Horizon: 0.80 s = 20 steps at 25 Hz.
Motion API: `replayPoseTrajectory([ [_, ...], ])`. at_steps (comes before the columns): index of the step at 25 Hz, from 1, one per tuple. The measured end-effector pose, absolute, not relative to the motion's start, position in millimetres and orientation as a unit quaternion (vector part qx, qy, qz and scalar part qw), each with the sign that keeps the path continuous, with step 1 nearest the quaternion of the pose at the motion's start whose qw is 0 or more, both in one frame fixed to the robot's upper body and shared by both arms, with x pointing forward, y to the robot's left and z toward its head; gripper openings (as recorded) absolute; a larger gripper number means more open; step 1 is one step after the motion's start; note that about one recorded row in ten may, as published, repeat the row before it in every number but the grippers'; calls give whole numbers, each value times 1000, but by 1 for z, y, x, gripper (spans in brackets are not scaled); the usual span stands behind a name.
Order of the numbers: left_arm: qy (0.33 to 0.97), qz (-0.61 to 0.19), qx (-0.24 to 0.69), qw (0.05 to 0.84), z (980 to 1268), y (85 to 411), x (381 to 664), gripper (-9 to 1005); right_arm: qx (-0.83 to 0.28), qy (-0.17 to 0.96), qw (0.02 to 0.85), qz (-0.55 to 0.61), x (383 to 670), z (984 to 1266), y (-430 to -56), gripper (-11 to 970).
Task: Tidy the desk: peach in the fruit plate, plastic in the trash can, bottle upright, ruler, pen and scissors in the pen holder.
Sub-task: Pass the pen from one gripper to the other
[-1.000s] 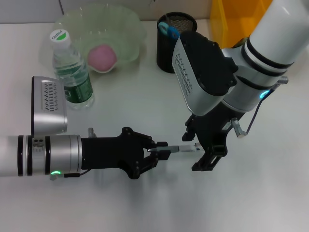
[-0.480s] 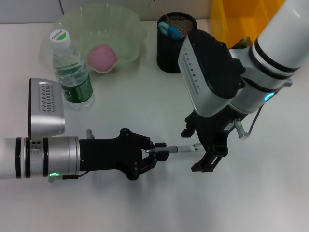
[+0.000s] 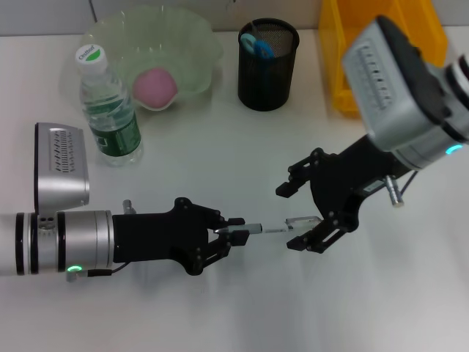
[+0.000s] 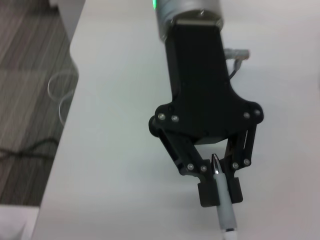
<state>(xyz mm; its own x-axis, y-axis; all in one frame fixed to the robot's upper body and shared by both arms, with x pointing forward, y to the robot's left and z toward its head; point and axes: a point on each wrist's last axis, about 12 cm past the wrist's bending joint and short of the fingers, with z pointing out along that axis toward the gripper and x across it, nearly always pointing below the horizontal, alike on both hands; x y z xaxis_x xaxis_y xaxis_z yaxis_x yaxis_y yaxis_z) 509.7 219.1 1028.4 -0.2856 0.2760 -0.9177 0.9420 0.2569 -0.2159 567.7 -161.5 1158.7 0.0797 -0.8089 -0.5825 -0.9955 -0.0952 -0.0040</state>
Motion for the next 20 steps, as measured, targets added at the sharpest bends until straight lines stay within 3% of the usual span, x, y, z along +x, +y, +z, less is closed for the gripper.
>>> replayPoseTrajectory([
  [9,688,-416,437,404,1030,226,509,138,-633,630,309,326,562,1141,-213,814],
  [13,688,-426,419,411,1036,234,508,138,-583,621,377,365,554,1115,-239,814],
  [20,686,-438,406,415,1039,243,505,138,-549,621,413,377,543,1097,-256,814],
])
